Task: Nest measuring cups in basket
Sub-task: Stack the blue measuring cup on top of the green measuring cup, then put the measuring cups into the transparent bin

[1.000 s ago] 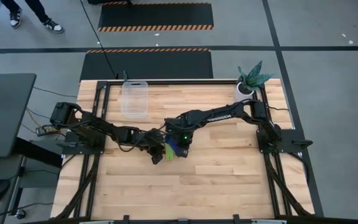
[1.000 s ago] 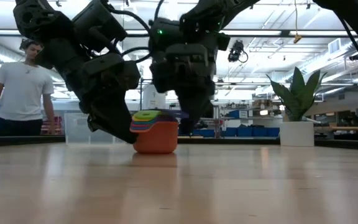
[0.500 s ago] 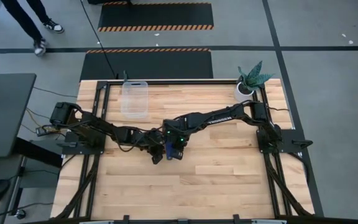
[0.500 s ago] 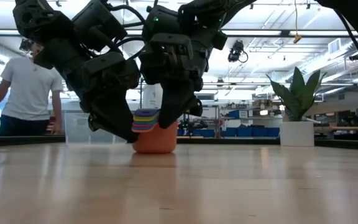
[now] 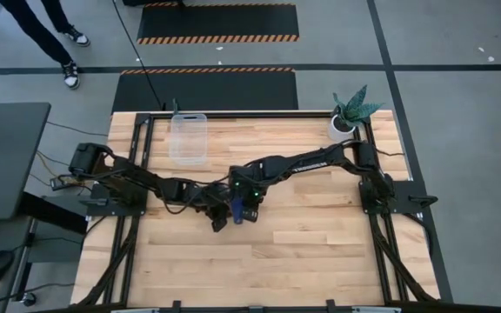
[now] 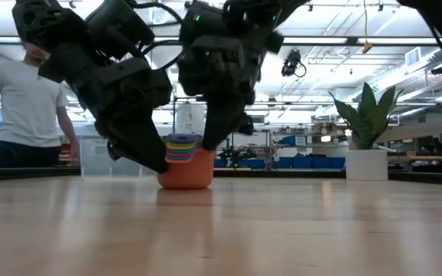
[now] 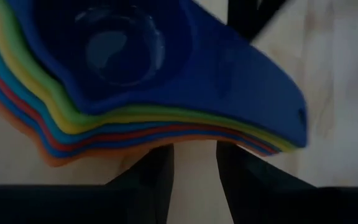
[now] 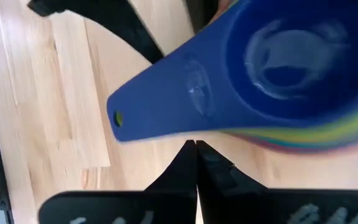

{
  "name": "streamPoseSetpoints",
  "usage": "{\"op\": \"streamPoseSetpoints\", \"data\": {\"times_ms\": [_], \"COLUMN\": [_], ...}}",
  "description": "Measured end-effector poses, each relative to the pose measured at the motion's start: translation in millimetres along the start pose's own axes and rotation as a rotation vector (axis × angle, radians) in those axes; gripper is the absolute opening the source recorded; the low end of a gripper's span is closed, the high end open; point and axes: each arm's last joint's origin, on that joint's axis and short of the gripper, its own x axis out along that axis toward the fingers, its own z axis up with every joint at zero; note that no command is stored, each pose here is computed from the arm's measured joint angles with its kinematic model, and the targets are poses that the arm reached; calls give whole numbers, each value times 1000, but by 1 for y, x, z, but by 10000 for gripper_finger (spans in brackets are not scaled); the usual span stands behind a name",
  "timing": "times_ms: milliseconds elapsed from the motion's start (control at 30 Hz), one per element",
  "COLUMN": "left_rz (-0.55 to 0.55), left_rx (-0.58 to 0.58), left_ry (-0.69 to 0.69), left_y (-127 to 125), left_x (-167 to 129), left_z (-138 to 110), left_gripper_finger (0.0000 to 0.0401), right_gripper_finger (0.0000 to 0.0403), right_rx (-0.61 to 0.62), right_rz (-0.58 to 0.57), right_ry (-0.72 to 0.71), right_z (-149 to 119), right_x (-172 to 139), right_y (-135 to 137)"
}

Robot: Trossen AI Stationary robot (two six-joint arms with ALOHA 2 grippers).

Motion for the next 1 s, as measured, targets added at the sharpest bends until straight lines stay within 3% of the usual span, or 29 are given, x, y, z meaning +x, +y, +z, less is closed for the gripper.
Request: {"op": "streamPoseSetpoints", "data": {"times_ms": [200,467,733,1000], "left_rz": [-3,-9,-63,-105], "left_rx": [-1,44,24,-138], "left_ry": [43,122,121,79], "left_y": [-2,-13,-28,-39], "left_x": [-8,-23,-33,-35], "left_z": [-2,-12,-17,-18], "left_gripper_finger": [128,128,128,128], "right_gripper_finger": [0,0,0,0], "right_rx": [-6,-50,-119,-175], "right_rz": [-87,-197,-341,-503], "right_ry": [-34,-154,-396,-461], "right_z": [-8,-42,-106,-174], "right_x": [-50,-152,-255,-310], "right_y": [14,47,74,76]}}
